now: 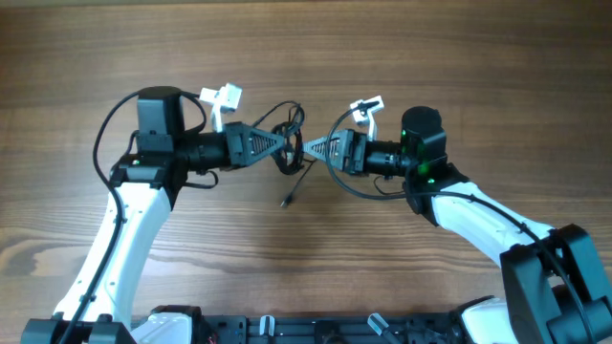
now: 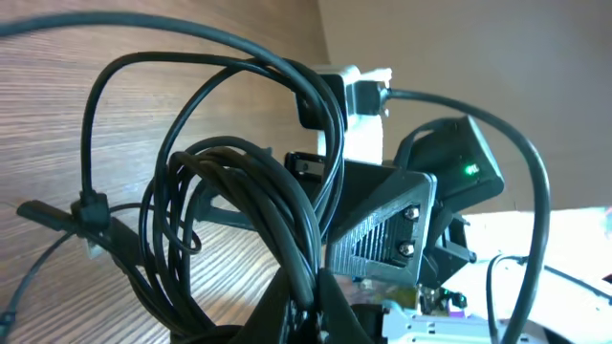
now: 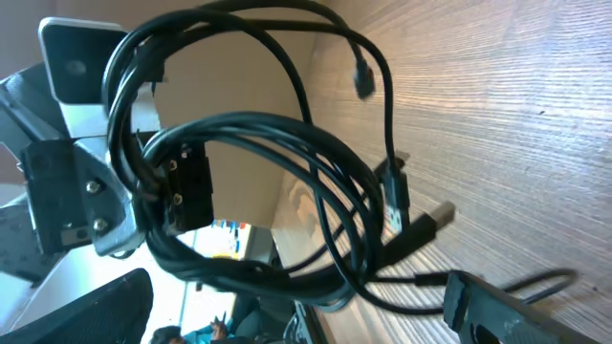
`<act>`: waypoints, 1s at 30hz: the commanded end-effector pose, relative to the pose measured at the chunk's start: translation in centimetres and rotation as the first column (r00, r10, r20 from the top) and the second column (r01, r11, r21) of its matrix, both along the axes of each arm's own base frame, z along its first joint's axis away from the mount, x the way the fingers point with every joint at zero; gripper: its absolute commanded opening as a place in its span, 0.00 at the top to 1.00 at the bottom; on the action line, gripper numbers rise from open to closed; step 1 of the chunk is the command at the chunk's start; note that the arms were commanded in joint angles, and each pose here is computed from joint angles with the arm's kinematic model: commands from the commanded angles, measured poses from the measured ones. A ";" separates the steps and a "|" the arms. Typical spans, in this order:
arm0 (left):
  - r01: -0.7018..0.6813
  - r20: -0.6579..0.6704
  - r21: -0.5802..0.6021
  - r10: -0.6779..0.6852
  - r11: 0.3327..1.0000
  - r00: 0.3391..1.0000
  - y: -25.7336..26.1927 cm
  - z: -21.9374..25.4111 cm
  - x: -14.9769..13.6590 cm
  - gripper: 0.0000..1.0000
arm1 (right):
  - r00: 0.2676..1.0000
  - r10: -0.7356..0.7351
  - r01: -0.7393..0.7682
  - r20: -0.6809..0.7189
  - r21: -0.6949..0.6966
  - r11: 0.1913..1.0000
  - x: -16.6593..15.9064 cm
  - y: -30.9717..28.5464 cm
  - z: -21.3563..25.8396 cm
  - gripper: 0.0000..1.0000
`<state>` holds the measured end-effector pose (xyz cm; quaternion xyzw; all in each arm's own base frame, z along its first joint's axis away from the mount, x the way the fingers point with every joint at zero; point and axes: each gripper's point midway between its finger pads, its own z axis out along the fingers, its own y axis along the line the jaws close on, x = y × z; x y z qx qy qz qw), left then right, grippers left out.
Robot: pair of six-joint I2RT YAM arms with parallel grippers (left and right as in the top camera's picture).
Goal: Untangle cables
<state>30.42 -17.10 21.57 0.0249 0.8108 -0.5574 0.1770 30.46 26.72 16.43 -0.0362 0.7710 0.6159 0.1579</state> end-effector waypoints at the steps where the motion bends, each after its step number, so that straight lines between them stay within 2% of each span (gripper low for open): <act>1: -0.031 0.013 -0.027 0.032 0.999 0.999 1.3 1.2 0.6 0.96 | 1.000 0.006 -0.006 -0.019 -0.030 1.000 -0.2 -0.2 -1.1 0.00; 4: -0.112 -0.075 -0.053 0.108 0.992 0.991 2.9 1.2 1.4 0.96 | 1.000 0.005 -0.004 0.005 -0.144 0.990 -0.6 -0.8 -3.9 0.01; 8: -0.229 -0.170 -0.078 0.214 0.970 0.962 5.5 1.3 2.5 0.96 | 0.995 -0.080 0.060 -0.056 -0.294 0.954 -0.6 -2.2 -7.4 0.00; 10: -0.250 -0.196 -0.084 0.230 0.965 0.953 5.9 1.3 2.7 0.96 | 0.996 -0.068 0.049 -0.052 -0.312 0.949 -1.1 -1.6 -7.7 0.00; 12: -0.267 -0.242 -0.094 0.238 0.959 0.941 5.9 1.4 2.7 0.96 | 0.999 -0.040 0.036 -0.006 -0.331 0.943 -1.4 -1.0 -7.8 0.00; 16: -0.252 -0.346 -0.163 0.184 0.954 0.920 5.3 2.2 1.9 0.96 | 0.978 0.057 0.033 0.203 -0.415 0.909 -1.0 -1.0 -8.3 0.00; 18: -0.222 -0.359 -0.197 0.141 0.955 0.923 4.9 2.7 1.3 0.96 | 0.948 0.126 0.017 0.293 -0.441 0.898 -1.0 -1.0 -8.3 0.00; 20: -0.208 -0.359 -0.211 0.122 0.955 0.925 4.8 3.0 1.1 0.96 | 0.936 0.148 0.013 0.320 -0.449 0.893 -1.0 -1.0 -8.3 0.01; 21: -0.205 -0.359 -0.213 0.119 0.955 0.926 4.8 3.0 1.0 0.96 | 0.936 0.147 0.013 0.319 -0.449 0.893 -1.0 -1.0 -8.3 0.08; 23: -0.202 -0.358 -0.216 0.115 0.955 0.927 4.7 3.1 1.0 0.96 | 0.944 0.138 0.012 0.301 -0.447 0.895 -1.1 -1.1 -8.4 0.41; 24: -0.200 -0.354 -0.215 0.115 0.956 0.928 4.7 3.1 1.0 0.96 | 0.957 0.116 0.014 0.265 -0.441 0.897 -1.2 -1.1 -8.5 0.47; 28: -0.164 -0.301 -0.216 0.094 0.963 0.949 4.5 3.2 0.8 0.96 | 0.989 0.036 0.027 0.145 -0.412 0.911 -1.4 -1.1 -8.7 0.38; 30: -0.117 -0.275 -0.220 0.053 0.968 0.960 3.6 3.3 0.2 0.96 | 0.991 0.042 0.015 0.129 -0.408 0.913 -1.6 -1.2 -8.7 0.23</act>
